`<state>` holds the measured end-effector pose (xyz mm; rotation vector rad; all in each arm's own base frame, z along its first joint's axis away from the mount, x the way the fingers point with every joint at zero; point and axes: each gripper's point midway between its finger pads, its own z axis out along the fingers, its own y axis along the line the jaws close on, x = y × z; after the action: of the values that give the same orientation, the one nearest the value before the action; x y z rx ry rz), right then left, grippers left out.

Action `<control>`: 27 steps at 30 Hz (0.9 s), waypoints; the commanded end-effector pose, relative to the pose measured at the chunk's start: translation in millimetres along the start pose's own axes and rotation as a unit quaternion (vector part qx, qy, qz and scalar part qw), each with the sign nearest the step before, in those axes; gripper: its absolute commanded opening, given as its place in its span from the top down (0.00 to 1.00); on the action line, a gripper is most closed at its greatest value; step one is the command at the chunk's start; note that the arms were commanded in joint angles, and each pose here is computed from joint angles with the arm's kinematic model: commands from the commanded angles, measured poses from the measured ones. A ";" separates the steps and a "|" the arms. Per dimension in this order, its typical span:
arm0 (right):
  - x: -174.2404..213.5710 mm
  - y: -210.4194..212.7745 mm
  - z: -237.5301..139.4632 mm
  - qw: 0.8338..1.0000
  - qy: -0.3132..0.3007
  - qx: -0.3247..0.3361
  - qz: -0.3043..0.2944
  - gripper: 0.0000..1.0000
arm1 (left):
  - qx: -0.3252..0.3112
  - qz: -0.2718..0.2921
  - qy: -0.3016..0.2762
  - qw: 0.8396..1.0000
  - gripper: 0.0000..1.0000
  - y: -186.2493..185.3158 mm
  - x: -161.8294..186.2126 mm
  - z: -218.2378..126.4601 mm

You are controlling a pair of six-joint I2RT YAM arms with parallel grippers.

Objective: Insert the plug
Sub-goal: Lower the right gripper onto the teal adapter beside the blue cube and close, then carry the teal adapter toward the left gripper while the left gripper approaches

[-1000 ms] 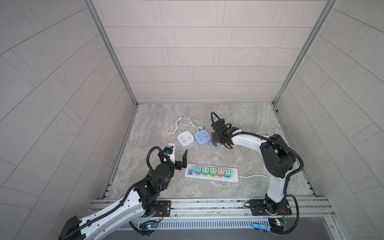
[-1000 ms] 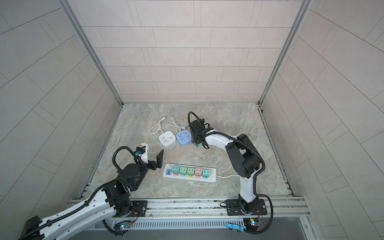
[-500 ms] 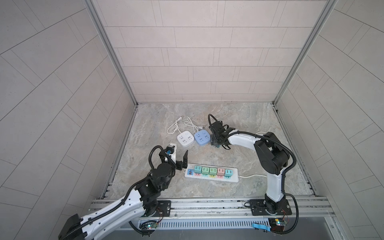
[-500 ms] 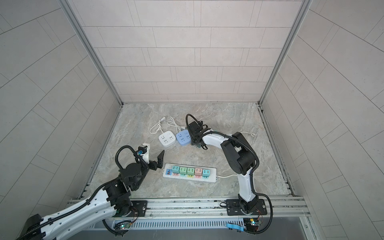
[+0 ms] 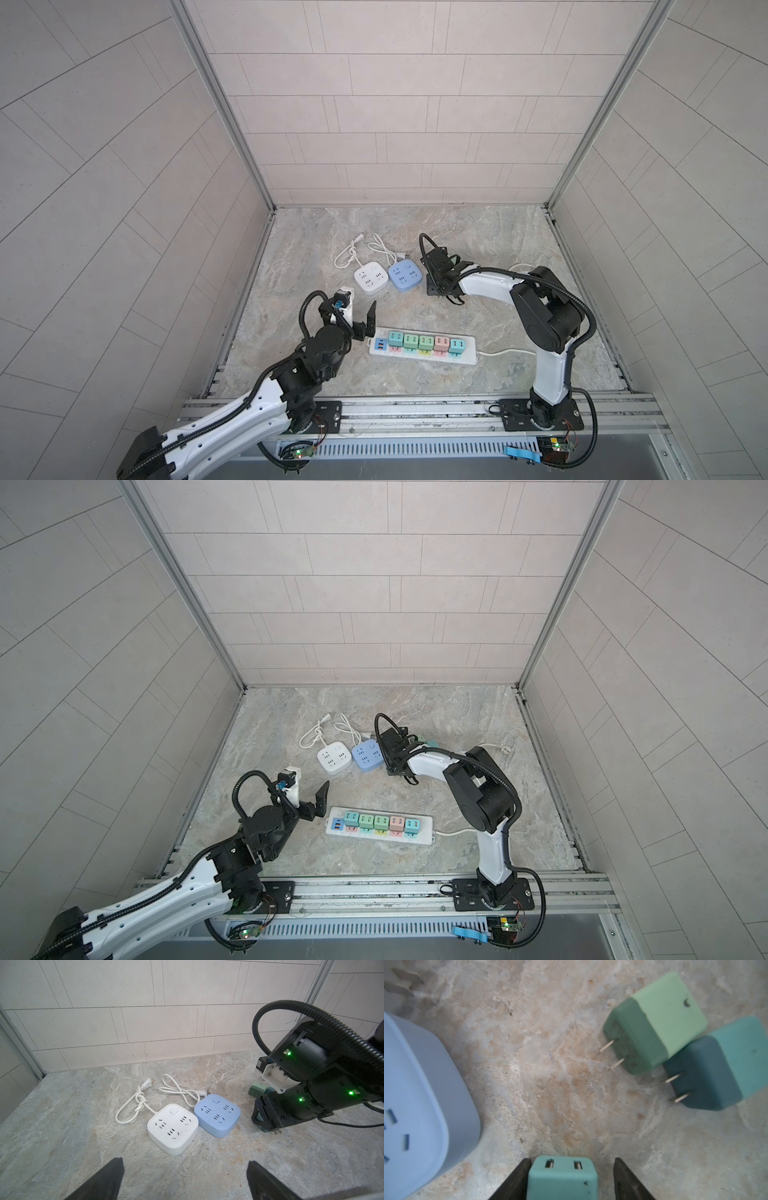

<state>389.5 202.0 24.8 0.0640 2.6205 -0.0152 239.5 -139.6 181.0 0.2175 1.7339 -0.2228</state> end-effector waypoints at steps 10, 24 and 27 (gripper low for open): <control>18.5 -1.9 1.2 1.000 0.027 -0.005 -0.009 0.45 | 0.004 -0.014 -0.017 1.000 0.00 -3.3 -18.8 0.4; 11.6 -2.6 -20.4 1.000 0.004 -0.027 -0.003 0.66 | 0.022 -0.032 -0.009 0.999 0.00 -7.8 -24.9 -4.2; -1.0 -3.9 -42.2 0.999 -0.025 -0.042 0.003 0.69 | 0.036 -0.063 -0.009 0.997 0.00 -8.9 -32.8 -10.8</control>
<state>369.3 199.1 30.3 0.0365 2.6325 0.0543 236.0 -145.8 192.4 0.2238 1.7405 -0.2860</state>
